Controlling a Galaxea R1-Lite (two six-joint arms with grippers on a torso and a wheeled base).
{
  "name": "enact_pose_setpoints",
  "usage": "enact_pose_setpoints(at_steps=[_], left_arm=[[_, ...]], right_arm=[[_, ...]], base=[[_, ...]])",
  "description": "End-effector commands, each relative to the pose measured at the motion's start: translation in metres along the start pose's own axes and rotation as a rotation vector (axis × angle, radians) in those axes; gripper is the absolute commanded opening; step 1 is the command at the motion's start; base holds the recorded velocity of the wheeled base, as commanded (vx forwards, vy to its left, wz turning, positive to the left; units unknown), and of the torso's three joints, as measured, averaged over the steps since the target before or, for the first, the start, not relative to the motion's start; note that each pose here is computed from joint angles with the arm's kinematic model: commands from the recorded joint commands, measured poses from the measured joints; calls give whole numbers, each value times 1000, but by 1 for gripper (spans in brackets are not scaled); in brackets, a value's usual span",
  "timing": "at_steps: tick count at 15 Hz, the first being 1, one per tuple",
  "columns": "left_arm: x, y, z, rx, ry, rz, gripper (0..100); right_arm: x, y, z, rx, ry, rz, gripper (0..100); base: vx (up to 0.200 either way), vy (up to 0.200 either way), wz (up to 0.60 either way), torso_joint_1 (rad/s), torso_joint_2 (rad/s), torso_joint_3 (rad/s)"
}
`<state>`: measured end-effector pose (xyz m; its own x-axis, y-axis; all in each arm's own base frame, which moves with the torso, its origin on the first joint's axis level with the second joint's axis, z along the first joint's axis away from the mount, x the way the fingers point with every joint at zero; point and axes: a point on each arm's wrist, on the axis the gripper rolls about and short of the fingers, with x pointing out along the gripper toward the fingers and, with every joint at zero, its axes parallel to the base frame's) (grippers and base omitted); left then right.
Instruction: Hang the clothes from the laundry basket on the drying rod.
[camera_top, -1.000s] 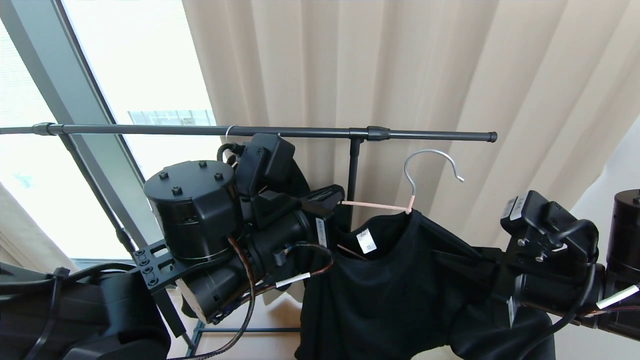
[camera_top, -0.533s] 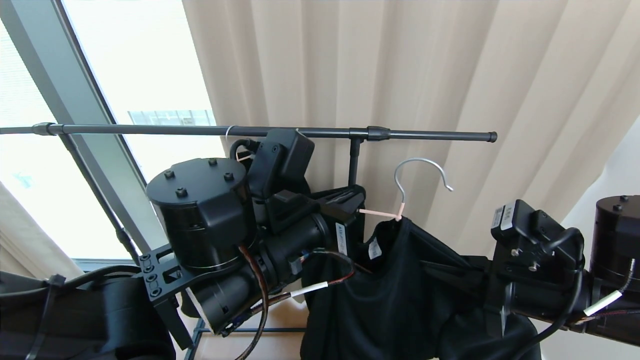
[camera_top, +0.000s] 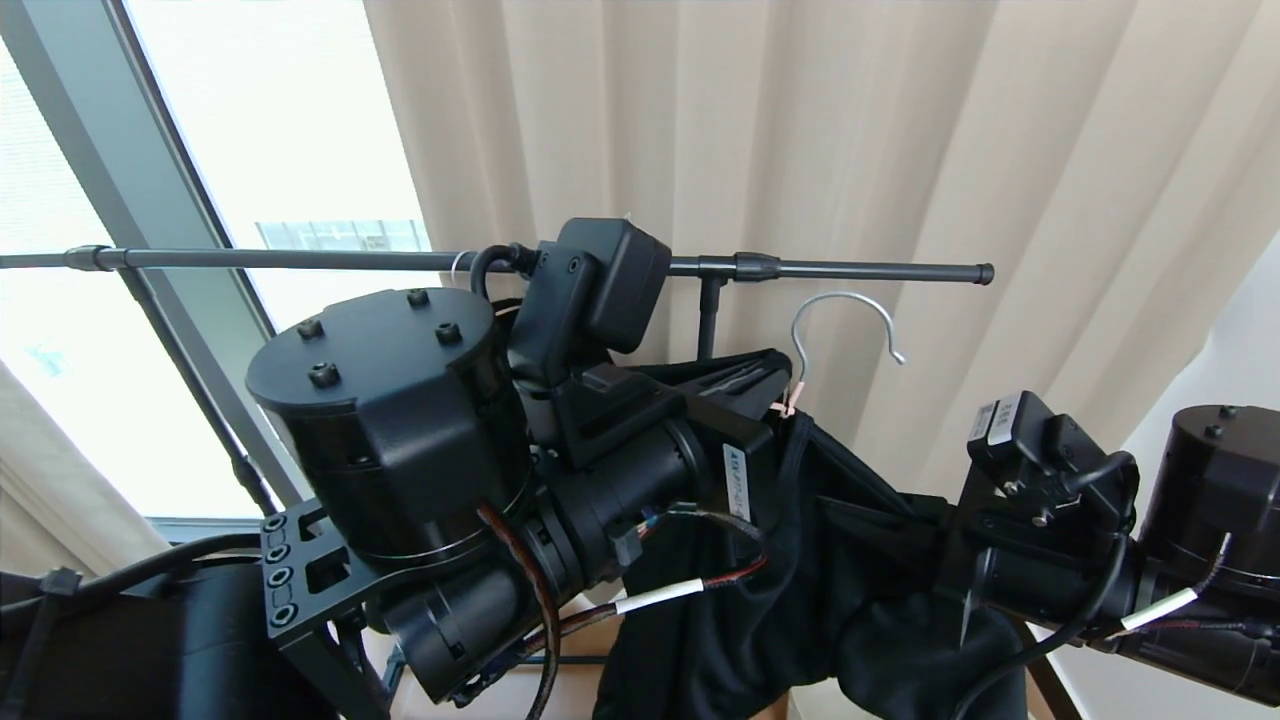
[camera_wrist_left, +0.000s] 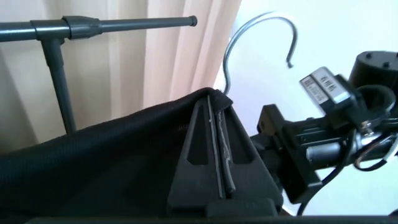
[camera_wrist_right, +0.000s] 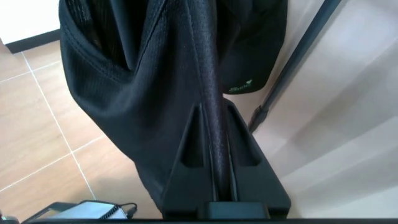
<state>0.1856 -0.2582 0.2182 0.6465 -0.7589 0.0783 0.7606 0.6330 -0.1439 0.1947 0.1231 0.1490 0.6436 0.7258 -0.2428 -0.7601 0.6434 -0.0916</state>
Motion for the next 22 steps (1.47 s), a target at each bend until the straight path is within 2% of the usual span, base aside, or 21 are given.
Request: enact_pose_setpoints(at_steps=[1,5,7,12,13,18,20,22], left_arm=[[-1,2,-1,-1,3,7,0],[-8,2,-5,25,17,3,0],[-7,1,-2,20,-2,-39,0],[-8,2,-4,33,10,-51,0],[-8,3,-4,41,12,-49,100],[-19,17,1,89,23,-1,100],[-32,36,1,137,31,64,100],[-44,58,0,149,37,110,100]], right_arm=[[2,1,-5,14,14,4,0],[0,0,1,10,-34,-5,0],[0,-1,3,27,-54,-8,0],[0,-1,4,25,-66,-11,0],[0,-1,4,25,-66,-11,0],[-2,-6,3,28,-66,-32,0],[-5,-15,1,35,-64,-40,0],[-12,-28,-4,46,-70,10,0]], base=[[0,0,0,0,0,0],[0,0,0,0,0,0],[0,0,0,0,0,0],[0,0,0,0,0,0],[0,0,0,0,0,0],[0,0,0,0,0,0],[0,0,0,0,0,0],[0,0,0,0,0,0]])
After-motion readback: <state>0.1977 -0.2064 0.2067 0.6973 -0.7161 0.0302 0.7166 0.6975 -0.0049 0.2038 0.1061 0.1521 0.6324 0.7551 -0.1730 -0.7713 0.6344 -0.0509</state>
